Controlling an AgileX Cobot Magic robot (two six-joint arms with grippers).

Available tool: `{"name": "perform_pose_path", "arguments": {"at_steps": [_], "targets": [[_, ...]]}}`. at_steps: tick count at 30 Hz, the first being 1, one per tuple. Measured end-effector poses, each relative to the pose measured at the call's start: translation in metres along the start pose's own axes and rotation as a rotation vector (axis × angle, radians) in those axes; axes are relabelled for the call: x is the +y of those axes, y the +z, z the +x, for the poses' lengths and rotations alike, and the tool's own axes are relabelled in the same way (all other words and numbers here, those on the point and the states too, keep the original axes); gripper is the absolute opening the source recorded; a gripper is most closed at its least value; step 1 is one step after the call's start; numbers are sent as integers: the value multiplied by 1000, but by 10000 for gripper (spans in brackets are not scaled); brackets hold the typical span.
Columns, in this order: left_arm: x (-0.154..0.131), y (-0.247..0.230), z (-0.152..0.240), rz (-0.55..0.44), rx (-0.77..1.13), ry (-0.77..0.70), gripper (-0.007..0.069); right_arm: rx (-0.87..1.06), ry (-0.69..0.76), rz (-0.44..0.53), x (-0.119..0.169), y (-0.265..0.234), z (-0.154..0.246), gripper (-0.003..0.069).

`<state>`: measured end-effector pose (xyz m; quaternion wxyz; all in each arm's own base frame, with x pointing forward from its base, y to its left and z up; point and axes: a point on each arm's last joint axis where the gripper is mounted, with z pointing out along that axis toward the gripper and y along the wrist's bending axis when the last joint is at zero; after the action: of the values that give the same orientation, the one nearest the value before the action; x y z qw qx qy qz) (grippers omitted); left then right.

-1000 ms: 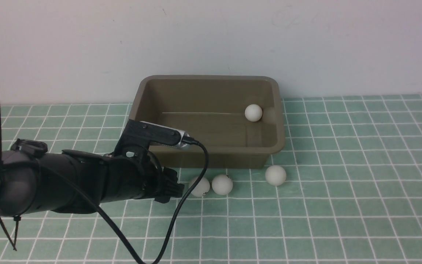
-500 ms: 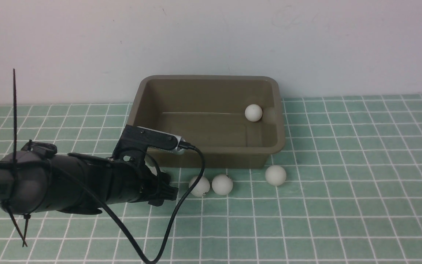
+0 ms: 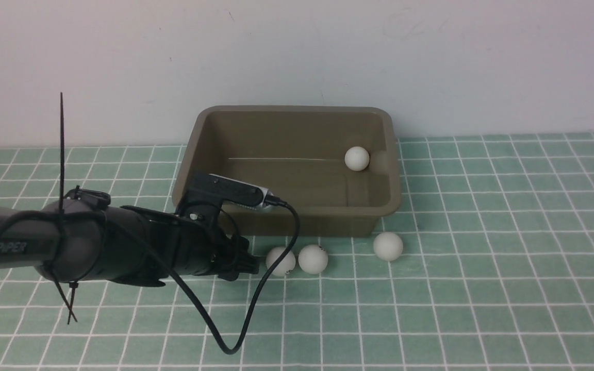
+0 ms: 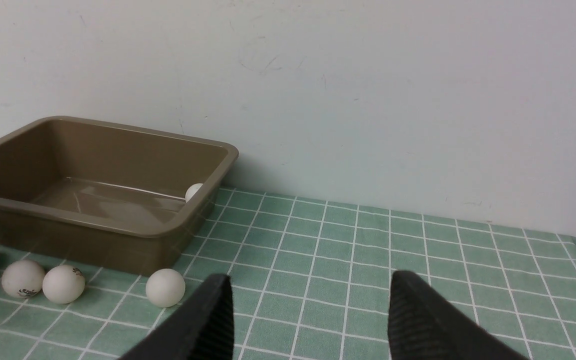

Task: Put the table tennis balls in the box on the green coffee tablecloth.
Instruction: 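Reach for and grasp a ping pong ball on the table beside the basket, then drop the ball into the bin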

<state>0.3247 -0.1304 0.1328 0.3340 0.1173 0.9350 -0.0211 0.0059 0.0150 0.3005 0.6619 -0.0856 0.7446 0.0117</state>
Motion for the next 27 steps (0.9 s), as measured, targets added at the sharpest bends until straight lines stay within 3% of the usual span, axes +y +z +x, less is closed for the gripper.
{"name": "perform_pose_path", "arguments": {"at_steps": [1,3,6,10,16,23,27], "targets": [[1,0,0,-7,1,-4,435,0,0,0,0,0,0,388],[4,0,0,-45,4,-6,327,0,1,-1,0,0,0,388],[10,-1,1,-107,8,6,325,0,0,-1,0,0,0,388],[11,-7,-2,-114,-2,47,325,0,-1,-1,0,0,0,388],[9,-35,4,-40,-40,77,325,0,-2,-1,0,0,0,388],[15,-82,24,5,-96,15,325,0,-2,-1,0,0,0,388],[3,-127,14,213,-258,43,325,0,-3,-1,0,0,0,388]]}}
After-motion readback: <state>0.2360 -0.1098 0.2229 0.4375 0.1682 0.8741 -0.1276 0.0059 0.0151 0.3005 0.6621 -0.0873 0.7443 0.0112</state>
